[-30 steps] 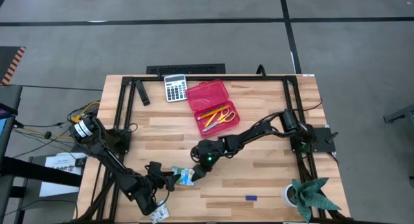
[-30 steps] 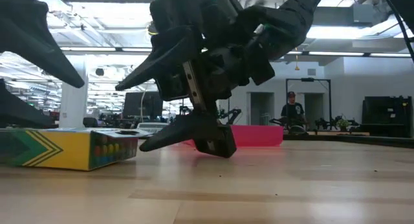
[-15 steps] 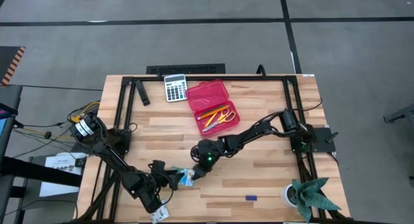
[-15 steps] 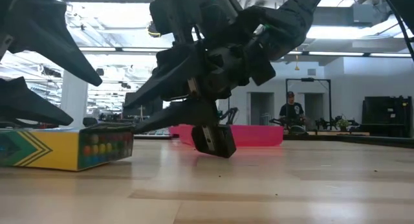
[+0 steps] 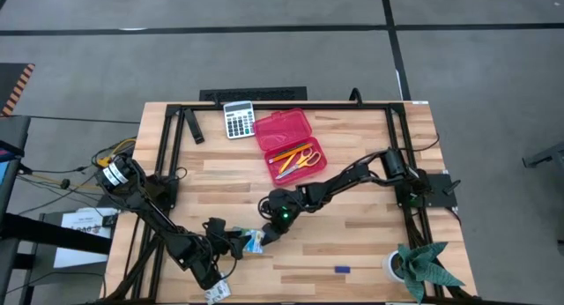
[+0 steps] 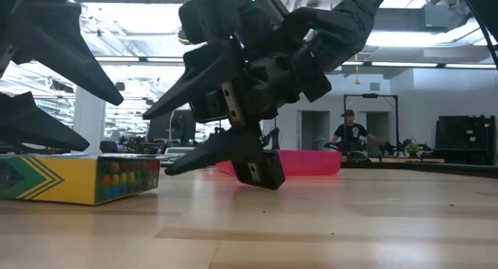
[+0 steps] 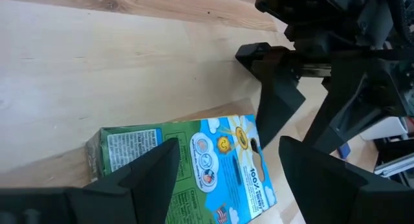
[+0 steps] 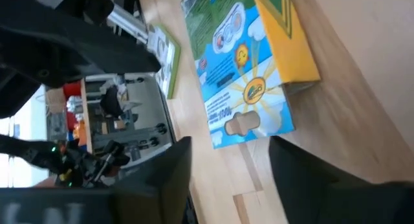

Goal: Pack school essentials
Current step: Put the orange crayon box into the red supply box

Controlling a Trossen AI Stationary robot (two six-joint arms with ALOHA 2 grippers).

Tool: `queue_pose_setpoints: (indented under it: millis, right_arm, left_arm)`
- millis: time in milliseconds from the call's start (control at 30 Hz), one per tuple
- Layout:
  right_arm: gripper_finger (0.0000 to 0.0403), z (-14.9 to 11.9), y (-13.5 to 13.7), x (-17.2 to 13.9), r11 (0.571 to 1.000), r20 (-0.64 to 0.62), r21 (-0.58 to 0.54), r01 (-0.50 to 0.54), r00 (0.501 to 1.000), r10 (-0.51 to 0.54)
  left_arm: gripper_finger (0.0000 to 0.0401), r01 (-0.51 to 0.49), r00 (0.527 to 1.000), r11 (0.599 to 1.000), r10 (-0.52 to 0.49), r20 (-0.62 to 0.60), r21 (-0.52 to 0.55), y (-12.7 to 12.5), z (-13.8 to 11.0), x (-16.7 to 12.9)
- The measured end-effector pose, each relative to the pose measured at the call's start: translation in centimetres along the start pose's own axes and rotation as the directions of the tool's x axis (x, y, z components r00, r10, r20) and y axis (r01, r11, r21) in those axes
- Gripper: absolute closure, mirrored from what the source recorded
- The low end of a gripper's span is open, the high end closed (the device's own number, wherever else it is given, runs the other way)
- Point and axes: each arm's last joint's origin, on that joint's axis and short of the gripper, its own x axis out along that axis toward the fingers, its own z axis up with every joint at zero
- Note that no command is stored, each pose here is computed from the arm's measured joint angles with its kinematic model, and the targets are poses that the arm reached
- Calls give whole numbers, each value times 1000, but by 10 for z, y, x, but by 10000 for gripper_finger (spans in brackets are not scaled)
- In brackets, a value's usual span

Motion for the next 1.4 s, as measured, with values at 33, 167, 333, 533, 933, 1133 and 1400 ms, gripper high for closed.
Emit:
queue_pose_setpoints:
  millis: [33,167,333,533,933,1133,1400]
  right_arm:
    - [175,0,0,0,1000,9,4,5,1000,-5]
    - [166,1,-1,0,1000,35,8,18,999,-19]
    - [186,4,2,-1,1000,77,-25,-2,997,4]
    - [202,6,2,-1,1000,113,-29,9,994,-5]
    - [337,1,4,1,997,104,-75,18,995,-10]
    - [396,1,3,1,997,101,-74,23,995,-15]
    - [400,2,3,-6,995,40,-96,35,999,-31]
  left_arm:
    - [141,0,1000,1000,0,0,0,0,0,0]
    - [141,-2,1000,1000,2,3,2,0,1,1]
    - [141,-2,1000,1000,2,15,5,-1,2,3]
    - [141,9,1000,1000,-9,15,22,-7,5,10]
    - [141,7,1000,1000,-7,28,22,-8,8,13]
    - [141,18,999,1000,-18,51,13,-8,8,13]
    - [141,49,998,999,-49,29,-21,-13,9,4]
